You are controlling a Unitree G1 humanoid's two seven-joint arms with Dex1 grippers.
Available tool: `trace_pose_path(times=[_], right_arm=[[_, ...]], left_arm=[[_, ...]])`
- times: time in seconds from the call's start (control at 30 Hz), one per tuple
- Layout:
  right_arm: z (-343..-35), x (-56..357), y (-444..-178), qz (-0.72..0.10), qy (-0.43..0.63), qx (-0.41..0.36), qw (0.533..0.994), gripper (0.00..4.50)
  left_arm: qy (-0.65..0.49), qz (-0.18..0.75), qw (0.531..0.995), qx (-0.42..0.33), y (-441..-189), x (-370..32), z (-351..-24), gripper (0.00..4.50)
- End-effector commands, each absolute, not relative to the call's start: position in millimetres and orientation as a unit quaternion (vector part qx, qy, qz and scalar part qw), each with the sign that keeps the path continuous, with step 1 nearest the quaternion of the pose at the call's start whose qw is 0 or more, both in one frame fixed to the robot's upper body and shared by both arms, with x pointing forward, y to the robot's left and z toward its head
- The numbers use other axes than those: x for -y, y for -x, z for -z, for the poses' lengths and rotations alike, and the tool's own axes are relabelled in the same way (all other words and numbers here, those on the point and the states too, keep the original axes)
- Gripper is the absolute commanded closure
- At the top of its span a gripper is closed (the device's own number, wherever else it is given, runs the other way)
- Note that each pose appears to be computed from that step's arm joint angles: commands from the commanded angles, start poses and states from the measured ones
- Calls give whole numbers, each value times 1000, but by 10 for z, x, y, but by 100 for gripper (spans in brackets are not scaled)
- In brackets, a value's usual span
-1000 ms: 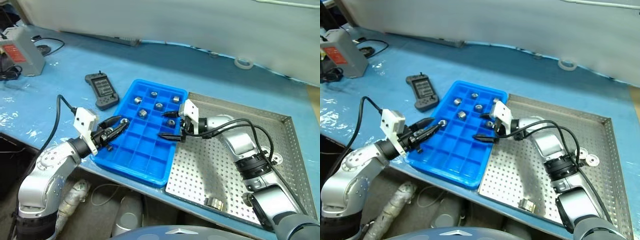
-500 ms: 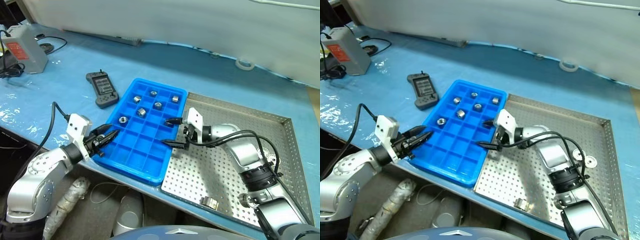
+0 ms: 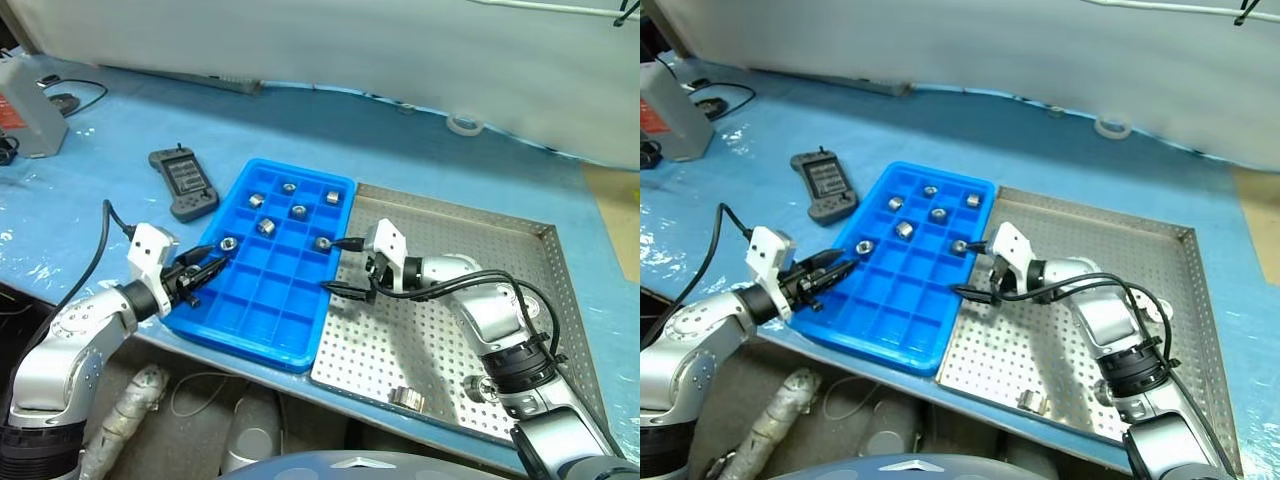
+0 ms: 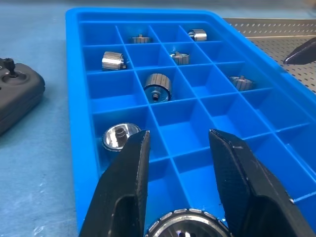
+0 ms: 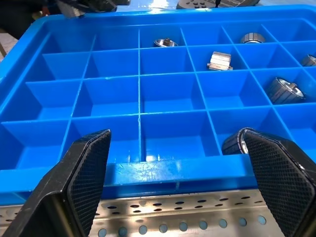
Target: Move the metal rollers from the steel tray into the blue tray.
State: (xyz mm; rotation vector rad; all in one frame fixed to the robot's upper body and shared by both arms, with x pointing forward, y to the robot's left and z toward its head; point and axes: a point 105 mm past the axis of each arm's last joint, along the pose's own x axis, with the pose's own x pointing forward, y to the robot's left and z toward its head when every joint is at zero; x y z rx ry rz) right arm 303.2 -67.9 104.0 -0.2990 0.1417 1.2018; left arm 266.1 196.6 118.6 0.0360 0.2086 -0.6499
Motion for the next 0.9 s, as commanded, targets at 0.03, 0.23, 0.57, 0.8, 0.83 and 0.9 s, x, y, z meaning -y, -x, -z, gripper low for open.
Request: trace_pose_path(times=[0.03, 0.23, 0.57, 0.8, 0.83, 0.9], right_arm=[[-1156, 668, -3017, -565, 148, -44, 811, 0], [-1152, 668, -3038, -565, 149, -47, 810, 0], [-1143, 643, -3074, -572, 153, -49, 805, 0], [-1126, 663, -3078, -568, 156, -52, 806, 0], [-1123, 666, -3078, -567, 156, -53, 807, 0], [-1124, 666, -3082, -566, 156, -53, 808, 0]], left_arm=[[-24, 349, 932, -91, -2481, -1949, -1302, 293], [-36, 301, 946, -111, -2417, -2224, -1254, 293], [-43, 289, 945, -144, -2365, -2153, -1024, 293], [-54, 263, 950, -157, -2377, -2268, -932, 259], [-57, 259, 951, -156, -2379, -2290, -937, 222], [-64, 250, 953, -156, -2389, -2331, -946, 179]])
